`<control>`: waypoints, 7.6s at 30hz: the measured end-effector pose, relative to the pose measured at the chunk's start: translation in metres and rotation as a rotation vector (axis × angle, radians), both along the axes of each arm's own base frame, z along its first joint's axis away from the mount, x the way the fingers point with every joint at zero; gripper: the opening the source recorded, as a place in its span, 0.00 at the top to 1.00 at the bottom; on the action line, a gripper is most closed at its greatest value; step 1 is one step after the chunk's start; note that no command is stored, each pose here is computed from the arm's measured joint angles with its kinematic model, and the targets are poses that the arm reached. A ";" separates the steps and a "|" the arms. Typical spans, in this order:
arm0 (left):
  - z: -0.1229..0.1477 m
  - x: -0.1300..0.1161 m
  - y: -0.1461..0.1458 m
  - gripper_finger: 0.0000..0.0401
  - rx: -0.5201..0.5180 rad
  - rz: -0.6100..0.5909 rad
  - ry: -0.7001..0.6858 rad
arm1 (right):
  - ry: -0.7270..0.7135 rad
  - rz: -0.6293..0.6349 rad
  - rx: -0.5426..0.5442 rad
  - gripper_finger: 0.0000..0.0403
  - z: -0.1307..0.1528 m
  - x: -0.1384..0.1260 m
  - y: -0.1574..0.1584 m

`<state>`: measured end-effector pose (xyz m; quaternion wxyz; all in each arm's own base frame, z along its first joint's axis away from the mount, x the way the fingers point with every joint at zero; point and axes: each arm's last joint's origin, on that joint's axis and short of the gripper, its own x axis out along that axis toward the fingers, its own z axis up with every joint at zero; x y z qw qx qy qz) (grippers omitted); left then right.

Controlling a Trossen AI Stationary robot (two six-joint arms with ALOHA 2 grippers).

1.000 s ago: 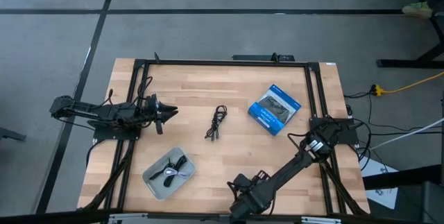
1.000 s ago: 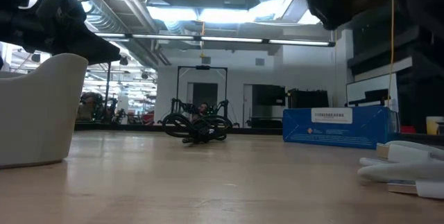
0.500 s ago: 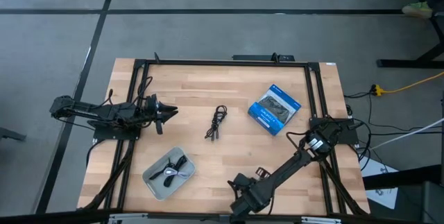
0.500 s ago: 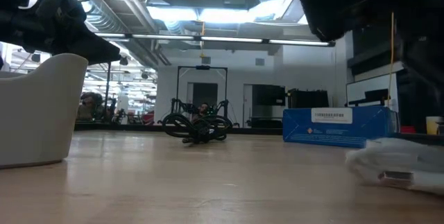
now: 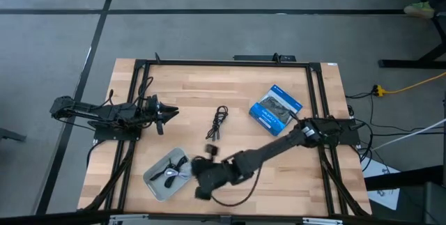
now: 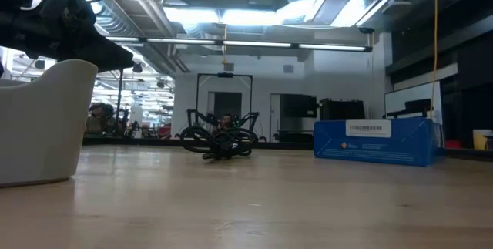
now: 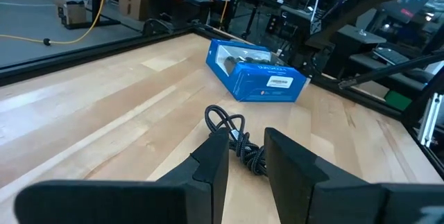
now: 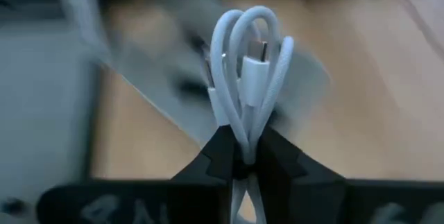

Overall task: Pick and place USB-C Cables
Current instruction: Put the white charger cable into the white bin, then put the black charger cable into the white bin, then return to Home Position

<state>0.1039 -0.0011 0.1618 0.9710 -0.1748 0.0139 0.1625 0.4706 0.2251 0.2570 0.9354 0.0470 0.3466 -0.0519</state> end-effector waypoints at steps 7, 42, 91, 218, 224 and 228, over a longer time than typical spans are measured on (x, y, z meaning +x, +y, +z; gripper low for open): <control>0.000 0.000 0.000 0.78 0.002 0.000 0.002 | -0.235 0.187 0.056 0.90 0.002 0.037 -0.016; 0.000 0.000 0.000 0.78 0.026 0.002 0.010 | -0.072 0.195 0.066 0.61 -0.020 0.062 -0.067; -0.003 0.002 -0.001 0.78 0.013 -0.016 0.033 | 0.499 0.179 -0.100 0.63 -0.097 0.016 -0.176; -0.003 0.002 0.000 0.78 0.021 -0.009 0.040 | -0.130 0.291 0.466 0.77 0.002 0.058 -0.051; -0.003 0.002 0.000 0.78 0.006 -0.010 0.035 | -0.100 0.337 0.467 0.77 0.001 0.056 -0.050; -0.003 0.002 -0.001 0.78 0.033 -0.019 0.044 | 0.165 0.255 0.519 0.77 -0.012 0.041 -0.058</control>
